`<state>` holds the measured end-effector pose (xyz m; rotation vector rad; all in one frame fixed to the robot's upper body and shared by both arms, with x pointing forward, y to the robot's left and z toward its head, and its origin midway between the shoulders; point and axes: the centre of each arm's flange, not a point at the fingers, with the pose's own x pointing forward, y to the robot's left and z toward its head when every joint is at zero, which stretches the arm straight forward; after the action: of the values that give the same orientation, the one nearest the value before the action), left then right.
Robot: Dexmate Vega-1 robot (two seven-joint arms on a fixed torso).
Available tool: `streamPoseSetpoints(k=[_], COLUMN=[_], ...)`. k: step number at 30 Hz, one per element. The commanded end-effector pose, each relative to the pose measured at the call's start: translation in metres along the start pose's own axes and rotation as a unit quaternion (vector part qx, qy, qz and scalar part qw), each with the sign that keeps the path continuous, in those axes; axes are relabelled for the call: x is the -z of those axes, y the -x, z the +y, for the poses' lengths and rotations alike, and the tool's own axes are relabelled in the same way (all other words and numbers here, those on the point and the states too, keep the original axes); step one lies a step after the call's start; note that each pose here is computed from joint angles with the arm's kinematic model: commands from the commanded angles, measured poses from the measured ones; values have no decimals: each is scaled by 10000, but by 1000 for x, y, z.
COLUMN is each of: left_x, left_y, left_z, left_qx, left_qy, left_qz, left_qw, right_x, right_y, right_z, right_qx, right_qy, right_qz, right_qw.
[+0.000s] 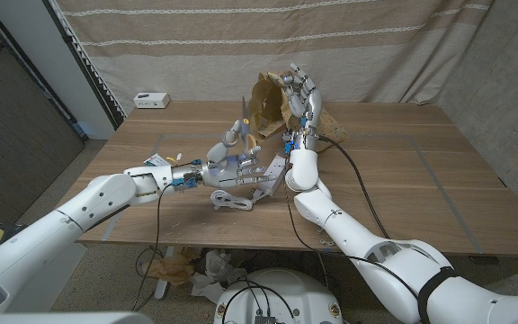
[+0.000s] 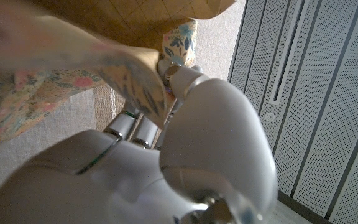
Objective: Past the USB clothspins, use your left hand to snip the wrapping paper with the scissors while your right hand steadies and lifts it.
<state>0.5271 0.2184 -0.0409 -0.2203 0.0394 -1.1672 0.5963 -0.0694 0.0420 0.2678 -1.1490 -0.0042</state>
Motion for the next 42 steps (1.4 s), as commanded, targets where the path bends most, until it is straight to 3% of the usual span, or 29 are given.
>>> streamPoseSetpoints(k=[1, 22, 42], left_x=[-7, -2, 2], left_y=[8, 3, 3], left_z=[4, 4, 5], left_qx=[-193, -44, 48], left_qy=[-130, -44, 72], left_qz=[-93, -25, -43], left_qw=[9997, 10000, 10000], right_x=[1, 8, -3], right_y=[-2, -7, -11], right_z=[-8, -6, -18], right_qx=[-6, -193, -575], right_qy=[122, 239, 400], right_qz=[29, 28, -118], right_qw=[9999, 9995, 9975])
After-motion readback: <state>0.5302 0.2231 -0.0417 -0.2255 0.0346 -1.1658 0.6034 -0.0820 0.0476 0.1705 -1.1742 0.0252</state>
